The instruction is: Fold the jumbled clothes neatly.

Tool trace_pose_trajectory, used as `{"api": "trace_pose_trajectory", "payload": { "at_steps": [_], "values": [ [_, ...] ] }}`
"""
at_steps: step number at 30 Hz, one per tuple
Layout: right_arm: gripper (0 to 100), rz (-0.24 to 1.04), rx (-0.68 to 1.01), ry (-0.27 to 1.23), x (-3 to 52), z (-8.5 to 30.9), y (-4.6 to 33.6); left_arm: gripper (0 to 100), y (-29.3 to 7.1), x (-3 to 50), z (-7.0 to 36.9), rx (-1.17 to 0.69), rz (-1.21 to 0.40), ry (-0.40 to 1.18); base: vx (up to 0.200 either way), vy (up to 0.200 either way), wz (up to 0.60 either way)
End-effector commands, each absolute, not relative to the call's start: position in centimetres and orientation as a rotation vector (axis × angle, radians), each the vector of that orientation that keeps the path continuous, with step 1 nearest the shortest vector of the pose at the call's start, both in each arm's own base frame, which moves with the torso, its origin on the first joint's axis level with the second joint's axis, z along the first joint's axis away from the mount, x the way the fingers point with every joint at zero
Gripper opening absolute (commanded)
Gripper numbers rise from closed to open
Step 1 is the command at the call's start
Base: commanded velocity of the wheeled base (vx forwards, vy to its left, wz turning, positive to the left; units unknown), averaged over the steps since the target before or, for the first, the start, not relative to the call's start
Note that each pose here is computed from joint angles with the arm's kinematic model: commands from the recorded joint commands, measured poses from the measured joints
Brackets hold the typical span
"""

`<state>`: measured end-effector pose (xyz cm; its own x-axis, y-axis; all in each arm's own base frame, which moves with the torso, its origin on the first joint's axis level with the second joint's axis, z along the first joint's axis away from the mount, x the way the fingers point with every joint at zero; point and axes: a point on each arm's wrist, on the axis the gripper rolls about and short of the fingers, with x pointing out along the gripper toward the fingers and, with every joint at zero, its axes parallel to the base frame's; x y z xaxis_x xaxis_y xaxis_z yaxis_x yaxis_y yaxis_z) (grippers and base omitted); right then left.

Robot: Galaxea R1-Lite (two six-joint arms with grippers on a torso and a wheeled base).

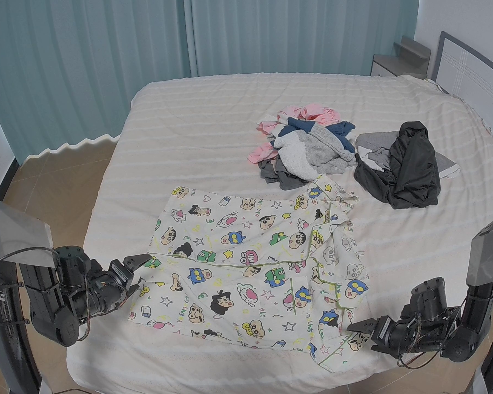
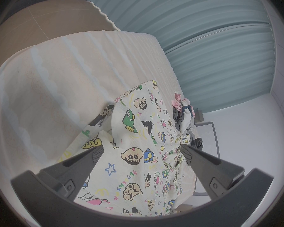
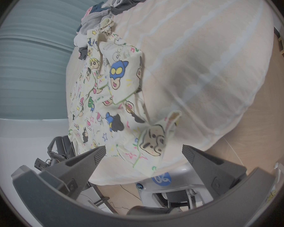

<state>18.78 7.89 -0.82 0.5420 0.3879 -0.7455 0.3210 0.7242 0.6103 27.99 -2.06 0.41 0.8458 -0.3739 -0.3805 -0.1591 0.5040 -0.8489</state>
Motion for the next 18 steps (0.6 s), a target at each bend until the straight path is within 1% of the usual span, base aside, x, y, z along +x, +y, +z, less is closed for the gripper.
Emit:
{"api": "trace_pose_trajectory", "payload": {
  "at_steps": [1, 8, 9, 18],
  "values": [
    [100, 0.039, 0.813, 1.018, 19.4, -1.8, 8.2, 100, -2.1, 28.3, 0.3, -1.047, -0.146, 0.56, 0.0, 0.0, 0.0],
    [100, 0.012, 0.794, 0.999, 19.7, -3.1, 8.4, 100, -2.1, 28.3, 0.2, -1.047, -0.142, 0.561, 0.0, 0.0, 0.0],
    [0, 0.012, 0.794, 0.999, 19.7, -3.1, 8.4, 100, -2.1, 28.3, 0.2, -1.047, -0.142, 0.561, 0.0, 0.0, 0.0],
    [0, 0.015, 0.77, 1.002, 19.3, -3.4, 8.7, 100, -2.1, 28.3, 0.1, -1.031, -0.144, 0.563, 0.0, 0.0, 0.0]
  ]
}}
